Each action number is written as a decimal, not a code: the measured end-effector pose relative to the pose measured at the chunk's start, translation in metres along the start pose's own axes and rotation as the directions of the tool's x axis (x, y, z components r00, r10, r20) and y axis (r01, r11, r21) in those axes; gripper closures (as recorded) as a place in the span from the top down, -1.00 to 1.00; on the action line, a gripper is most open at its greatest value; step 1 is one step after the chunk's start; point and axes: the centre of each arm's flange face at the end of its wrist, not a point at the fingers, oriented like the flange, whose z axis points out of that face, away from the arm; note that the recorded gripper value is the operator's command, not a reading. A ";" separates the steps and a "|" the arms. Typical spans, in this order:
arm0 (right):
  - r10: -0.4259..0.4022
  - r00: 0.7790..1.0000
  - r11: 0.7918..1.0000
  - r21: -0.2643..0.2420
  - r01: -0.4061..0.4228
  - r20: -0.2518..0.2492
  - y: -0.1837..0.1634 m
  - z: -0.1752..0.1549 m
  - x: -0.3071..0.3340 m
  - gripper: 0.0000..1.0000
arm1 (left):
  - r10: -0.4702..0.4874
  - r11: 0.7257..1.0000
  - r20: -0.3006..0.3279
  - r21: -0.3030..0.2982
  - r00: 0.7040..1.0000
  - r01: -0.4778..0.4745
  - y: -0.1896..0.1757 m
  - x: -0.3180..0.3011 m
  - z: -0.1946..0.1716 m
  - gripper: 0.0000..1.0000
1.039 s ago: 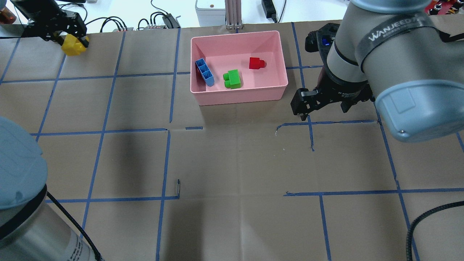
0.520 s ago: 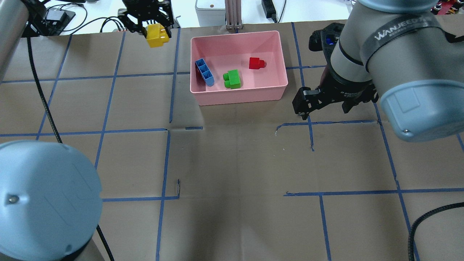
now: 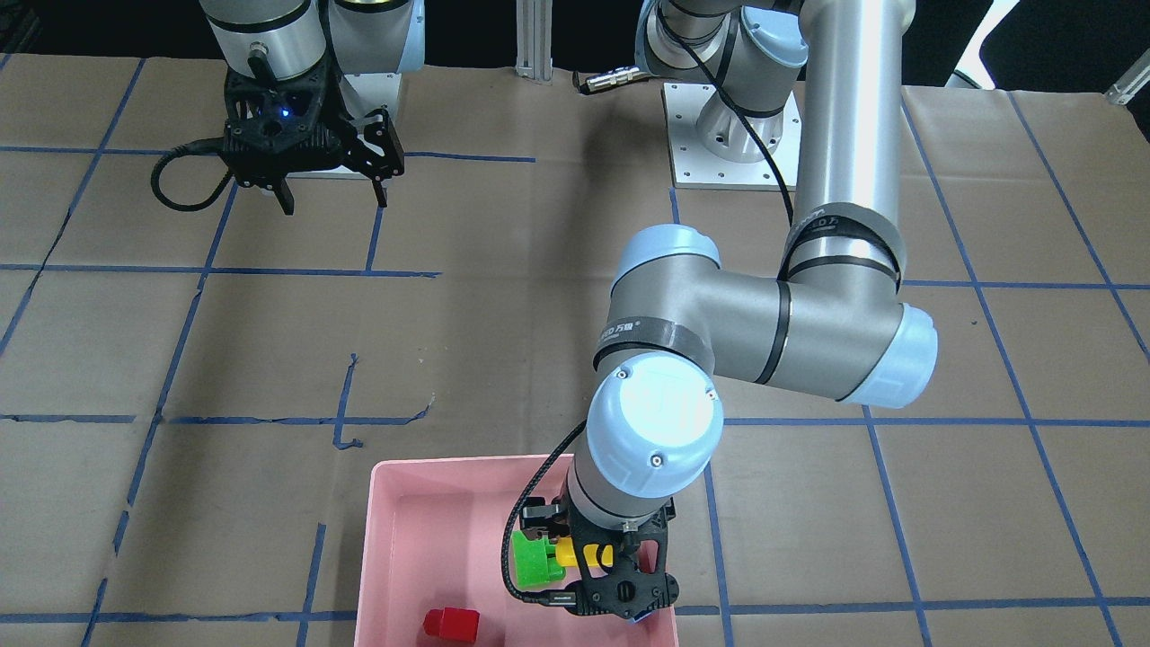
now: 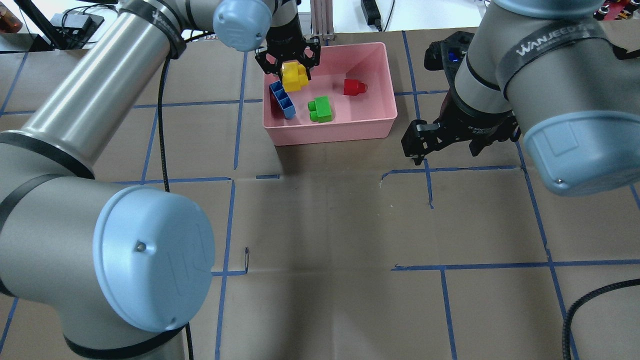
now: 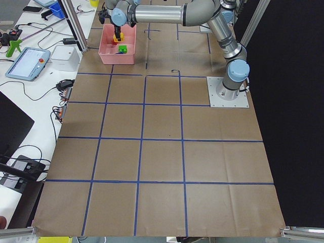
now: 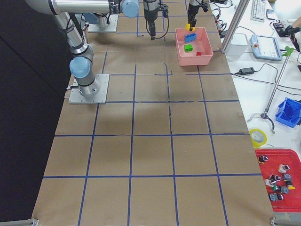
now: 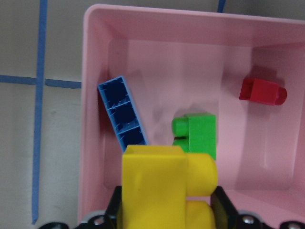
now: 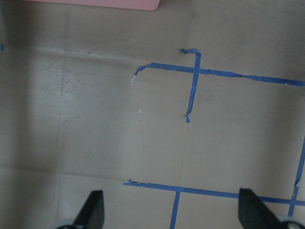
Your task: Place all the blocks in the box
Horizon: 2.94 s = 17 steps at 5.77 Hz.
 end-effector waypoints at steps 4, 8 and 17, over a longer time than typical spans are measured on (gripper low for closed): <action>-0.002 1.000 1.000 -0.001 0.002 0.002 -0.002 0.002 -0.001 0.99 | 0.006 0.998 -0.012 0.055 1.000 -0.006 -0.007 -0.005 -0.016 0.98; -0.002 1.000 1.000 -0.001 0.002 0.000 -0.002 0.003 -0.001 0.99 | 0.086 0.995 0.010 0.056 0.996 -0.086 0.072 -0.118 -0.186 0.98; -0.004 1.000 1.000 -0.007 0.004 0.001 -0.005 0.007 -0.002 0.99 | 0.164 0.985 0.071 0.036 0.984 -0.167 0.213 -0.164 -0.224 0.99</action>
